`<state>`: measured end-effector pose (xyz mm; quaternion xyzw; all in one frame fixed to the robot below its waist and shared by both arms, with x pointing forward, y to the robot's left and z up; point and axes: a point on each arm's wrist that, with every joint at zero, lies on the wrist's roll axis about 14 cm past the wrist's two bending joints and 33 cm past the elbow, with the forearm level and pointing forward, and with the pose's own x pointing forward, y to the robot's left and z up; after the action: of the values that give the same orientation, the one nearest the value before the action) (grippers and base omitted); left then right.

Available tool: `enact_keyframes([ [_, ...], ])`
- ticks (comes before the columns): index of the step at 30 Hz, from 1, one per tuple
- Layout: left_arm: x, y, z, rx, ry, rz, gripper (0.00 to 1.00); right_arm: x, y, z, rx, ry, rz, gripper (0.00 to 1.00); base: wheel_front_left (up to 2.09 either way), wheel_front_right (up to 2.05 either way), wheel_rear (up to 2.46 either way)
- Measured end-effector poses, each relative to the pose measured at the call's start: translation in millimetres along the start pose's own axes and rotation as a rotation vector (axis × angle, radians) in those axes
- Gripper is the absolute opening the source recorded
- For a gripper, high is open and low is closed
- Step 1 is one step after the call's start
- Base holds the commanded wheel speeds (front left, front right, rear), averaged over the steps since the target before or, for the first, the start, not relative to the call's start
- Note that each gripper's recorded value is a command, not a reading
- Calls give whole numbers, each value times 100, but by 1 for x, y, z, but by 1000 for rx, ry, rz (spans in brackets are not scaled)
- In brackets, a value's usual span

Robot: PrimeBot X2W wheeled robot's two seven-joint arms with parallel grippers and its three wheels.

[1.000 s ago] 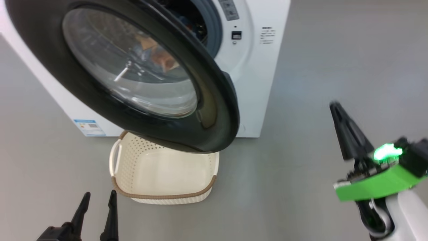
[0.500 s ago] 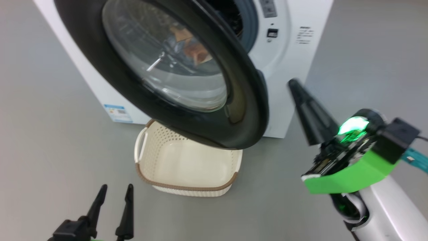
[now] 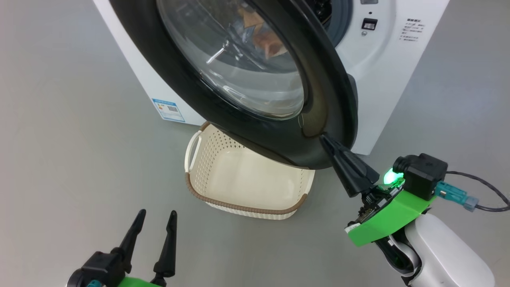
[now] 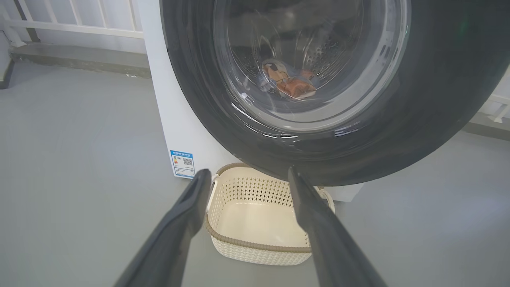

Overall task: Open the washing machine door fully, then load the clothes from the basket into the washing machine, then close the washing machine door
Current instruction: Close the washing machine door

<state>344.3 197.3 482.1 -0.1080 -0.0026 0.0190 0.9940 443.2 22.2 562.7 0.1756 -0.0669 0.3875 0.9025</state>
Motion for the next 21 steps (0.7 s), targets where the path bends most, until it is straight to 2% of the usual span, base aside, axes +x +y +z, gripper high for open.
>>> enact_keyframes([
  [6,1,4,-5,2,17,15,100,2,-14,-22,22,59,-30,0,0,0,0],
  [16,15,2,-6,7,18,3,100,6,-40,-36,24,90,-84,0,0,0,0],
  [21,22,0,-5,10,13,-6,100,9,-55,-29,24,64,-117,0,0,0,0],
])
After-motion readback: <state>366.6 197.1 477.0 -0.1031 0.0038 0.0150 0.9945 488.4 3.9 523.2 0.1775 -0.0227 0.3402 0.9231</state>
